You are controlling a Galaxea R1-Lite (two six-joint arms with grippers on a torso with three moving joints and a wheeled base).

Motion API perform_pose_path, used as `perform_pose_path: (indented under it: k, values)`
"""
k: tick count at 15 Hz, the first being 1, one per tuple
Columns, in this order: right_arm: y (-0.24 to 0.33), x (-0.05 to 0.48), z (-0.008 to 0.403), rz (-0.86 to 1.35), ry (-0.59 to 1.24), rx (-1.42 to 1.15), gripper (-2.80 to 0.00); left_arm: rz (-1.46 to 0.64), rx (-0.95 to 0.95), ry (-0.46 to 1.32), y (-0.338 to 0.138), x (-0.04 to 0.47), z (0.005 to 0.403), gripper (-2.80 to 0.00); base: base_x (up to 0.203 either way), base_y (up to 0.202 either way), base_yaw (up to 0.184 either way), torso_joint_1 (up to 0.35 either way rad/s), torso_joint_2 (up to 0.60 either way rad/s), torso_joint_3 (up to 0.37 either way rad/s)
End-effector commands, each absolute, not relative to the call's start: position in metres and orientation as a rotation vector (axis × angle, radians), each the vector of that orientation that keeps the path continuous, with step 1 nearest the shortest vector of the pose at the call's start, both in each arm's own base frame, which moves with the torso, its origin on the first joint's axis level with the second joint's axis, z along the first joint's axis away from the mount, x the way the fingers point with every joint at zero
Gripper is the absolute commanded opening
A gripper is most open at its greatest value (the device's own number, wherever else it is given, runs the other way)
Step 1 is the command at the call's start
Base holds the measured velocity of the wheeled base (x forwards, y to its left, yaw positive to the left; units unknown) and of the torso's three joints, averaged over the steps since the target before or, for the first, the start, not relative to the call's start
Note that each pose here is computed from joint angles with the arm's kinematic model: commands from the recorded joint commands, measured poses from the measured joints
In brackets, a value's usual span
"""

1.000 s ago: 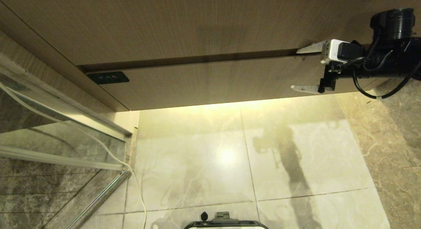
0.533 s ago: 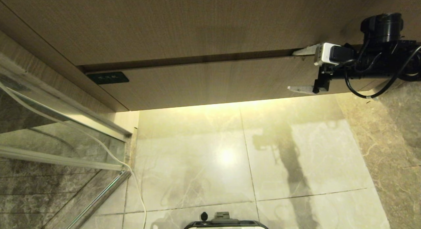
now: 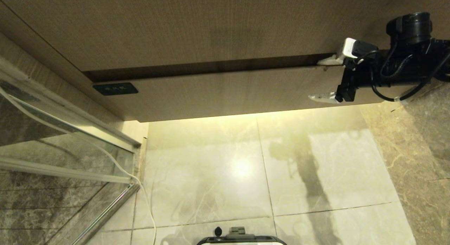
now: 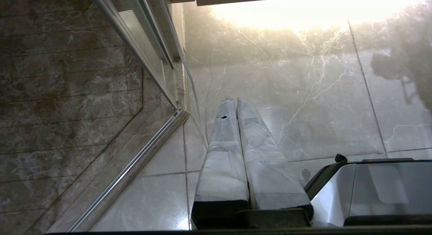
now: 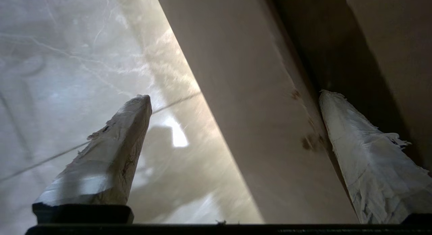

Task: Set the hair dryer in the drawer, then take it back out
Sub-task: Pull open the drawer

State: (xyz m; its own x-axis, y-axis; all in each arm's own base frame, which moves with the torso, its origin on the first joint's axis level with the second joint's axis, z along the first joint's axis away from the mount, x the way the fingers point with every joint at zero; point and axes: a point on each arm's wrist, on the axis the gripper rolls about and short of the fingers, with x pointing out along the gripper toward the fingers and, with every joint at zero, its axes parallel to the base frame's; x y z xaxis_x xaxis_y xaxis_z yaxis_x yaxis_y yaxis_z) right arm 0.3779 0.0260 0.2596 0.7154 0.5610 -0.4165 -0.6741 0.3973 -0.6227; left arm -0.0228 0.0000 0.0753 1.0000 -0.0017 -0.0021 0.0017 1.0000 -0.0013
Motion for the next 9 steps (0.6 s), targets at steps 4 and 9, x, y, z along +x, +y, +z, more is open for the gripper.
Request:
perform_pose_path:
  k: [4,9]
  values:
    - [0.024,0.371,0.257,0.717,0.275,-0.721,0.0,-0.002,-0.002,0.002,0.0,-0.023,0.075,-2.8,0.0,0.0,0.0,0.0,0.0,0.0]
    - [0.02,0.318,0.262,0.696,0.427,-0.665,0.0,-0.002,-0.002,0.002,0.0,-0.023,0.075,-2.8,0.0,0.0,0.0,0.0,0.0,0.0]
